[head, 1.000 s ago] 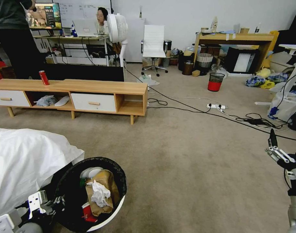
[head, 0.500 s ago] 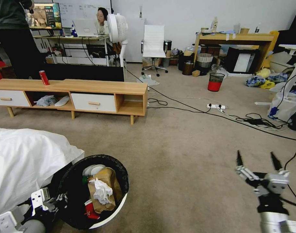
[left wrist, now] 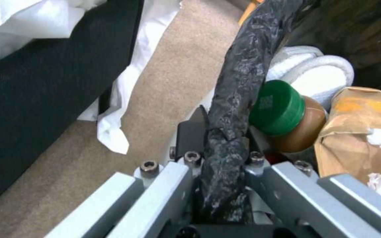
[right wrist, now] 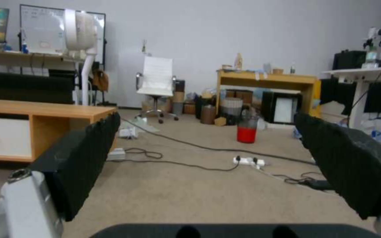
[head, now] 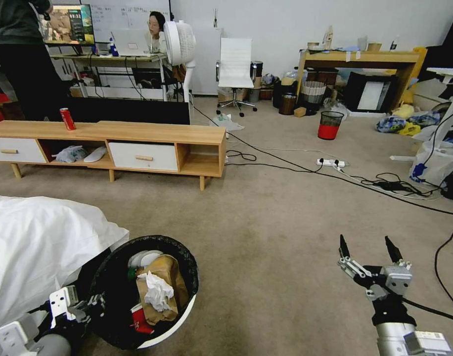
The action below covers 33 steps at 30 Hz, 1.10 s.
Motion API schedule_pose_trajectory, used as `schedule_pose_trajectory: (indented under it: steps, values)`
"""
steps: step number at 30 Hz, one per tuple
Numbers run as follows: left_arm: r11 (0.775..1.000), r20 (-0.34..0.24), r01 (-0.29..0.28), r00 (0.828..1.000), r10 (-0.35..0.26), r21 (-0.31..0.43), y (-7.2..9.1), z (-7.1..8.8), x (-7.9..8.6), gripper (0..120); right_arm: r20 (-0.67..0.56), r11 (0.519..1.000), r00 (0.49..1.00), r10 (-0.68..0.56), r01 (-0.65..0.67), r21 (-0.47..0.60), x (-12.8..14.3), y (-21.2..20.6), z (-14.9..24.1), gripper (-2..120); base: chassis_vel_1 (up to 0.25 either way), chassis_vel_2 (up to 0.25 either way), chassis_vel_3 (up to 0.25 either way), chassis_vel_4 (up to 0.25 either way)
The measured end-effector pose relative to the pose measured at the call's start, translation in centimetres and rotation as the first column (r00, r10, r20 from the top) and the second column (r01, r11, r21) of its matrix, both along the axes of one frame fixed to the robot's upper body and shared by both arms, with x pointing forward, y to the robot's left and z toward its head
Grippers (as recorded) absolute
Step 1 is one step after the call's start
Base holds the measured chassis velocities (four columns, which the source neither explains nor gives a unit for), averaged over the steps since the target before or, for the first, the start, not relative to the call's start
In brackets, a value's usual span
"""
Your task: Pick up the trash bin and place the garbage on the floor into it.
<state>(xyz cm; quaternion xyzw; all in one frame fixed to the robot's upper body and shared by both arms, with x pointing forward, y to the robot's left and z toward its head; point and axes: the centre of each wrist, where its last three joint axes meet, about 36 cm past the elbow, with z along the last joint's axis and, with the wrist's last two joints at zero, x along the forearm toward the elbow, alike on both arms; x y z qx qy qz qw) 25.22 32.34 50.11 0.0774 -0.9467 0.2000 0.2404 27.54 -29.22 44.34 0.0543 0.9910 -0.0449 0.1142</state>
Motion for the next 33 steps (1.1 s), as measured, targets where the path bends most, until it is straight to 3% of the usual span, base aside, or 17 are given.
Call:
schedule_pose_trajectory:
  steps: [17, 33]
  values:
    - [1.0, 0.002, -0.003, 1.0, 0.003, -0.002, -0.1, 0.1, -0.2, 2, 0.012, 0.998, 0.999, -0.032, 0.032, -0.046, -0.1, -1.0, 0.4, 100, -0.018, 0.024, 0.025, -0.018]
    - [1.0, -0.001, -0.001, 1.0, 0.001, -0.001, -0.3, 0.0, -0.3, 2, 0.013, 0.997, 0.999, -0.048, 0.048, -0.058, -0.3, -1.1, 0.2, 100, -0.233, 0.238, 0.237, -0.242]
